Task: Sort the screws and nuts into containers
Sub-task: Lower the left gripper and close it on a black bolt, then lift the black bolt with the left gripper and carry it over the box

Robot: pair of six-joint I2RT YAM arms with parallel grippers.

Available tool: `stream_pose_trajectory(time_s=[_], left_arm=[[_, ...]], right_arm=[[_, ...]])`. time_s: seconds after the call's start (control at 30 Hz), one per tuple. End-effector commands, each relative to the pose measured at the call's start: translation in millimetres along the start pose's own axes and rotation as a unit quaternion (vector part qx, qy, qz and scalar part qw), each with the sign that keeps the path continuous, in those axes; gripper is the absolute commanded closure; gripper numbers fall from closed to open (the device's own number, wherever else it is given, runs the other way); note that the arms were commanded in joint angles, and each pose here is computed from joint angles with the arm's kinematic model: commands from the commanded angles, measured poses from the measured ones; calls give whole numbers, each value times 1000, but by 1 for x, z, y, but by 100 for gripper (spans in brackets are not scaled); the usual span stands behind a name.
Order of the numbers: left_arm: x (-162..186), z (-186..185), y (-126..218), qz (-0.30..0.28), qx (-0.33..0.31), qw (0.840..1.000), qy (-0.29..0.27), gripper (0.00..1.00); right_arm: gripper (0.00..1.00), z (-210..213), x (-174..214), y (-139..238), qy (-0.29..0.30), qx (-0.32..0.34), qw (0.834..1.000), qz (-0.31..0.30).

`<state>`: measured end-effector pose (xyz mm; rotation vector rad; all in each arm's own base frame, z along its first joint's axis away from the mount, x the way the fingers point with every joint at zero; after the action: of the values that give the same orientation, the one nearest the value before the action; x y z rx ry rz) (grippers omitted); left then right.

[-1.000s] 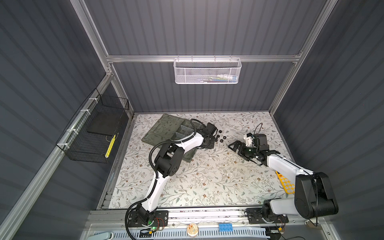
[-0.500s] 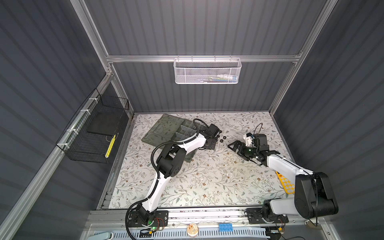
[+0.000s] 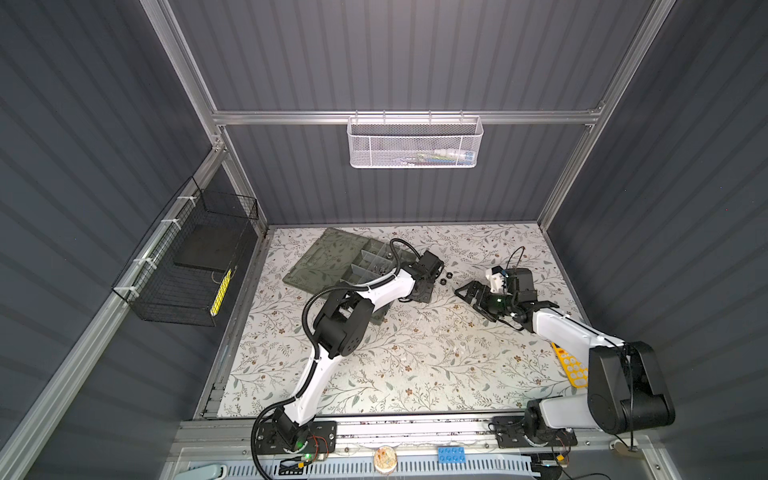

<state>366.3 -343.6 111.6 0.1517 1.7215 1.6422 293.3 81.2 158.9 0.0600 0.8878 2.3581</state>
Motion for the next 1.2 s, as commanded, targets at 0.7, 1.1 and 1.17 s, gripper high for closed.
stream_pose_trajectory(time_s=[0.7, 1.1, 1.17], left_arm=[[12, 23, 107, -52, 77, 995, 26, 93], [51, 82, 110, -23, 62, 995, 80, 92], [53, 84, 108, -19, 57, 995, 79, 92]], right_arm=[[1, 49, 11, -11, 88, -12, 996, 18], [1, 69, 27, -36, 114, -13, 992, 47], [1, 69, 29, -37, 112, -13, 992, 49]])
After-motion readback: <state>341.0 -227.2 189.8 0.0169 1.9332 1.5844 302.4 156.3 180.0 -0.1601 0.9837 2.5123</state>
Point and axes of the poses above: each gripper's point midway between its finger pads, its own y axis back along the fingers, its own z axis along the line the jaws close on, x = y × z, the point moved 9 cm from there along y, back along the fingers, and after that the axes turned 13 degrees about -y, right-handed, at the moved point
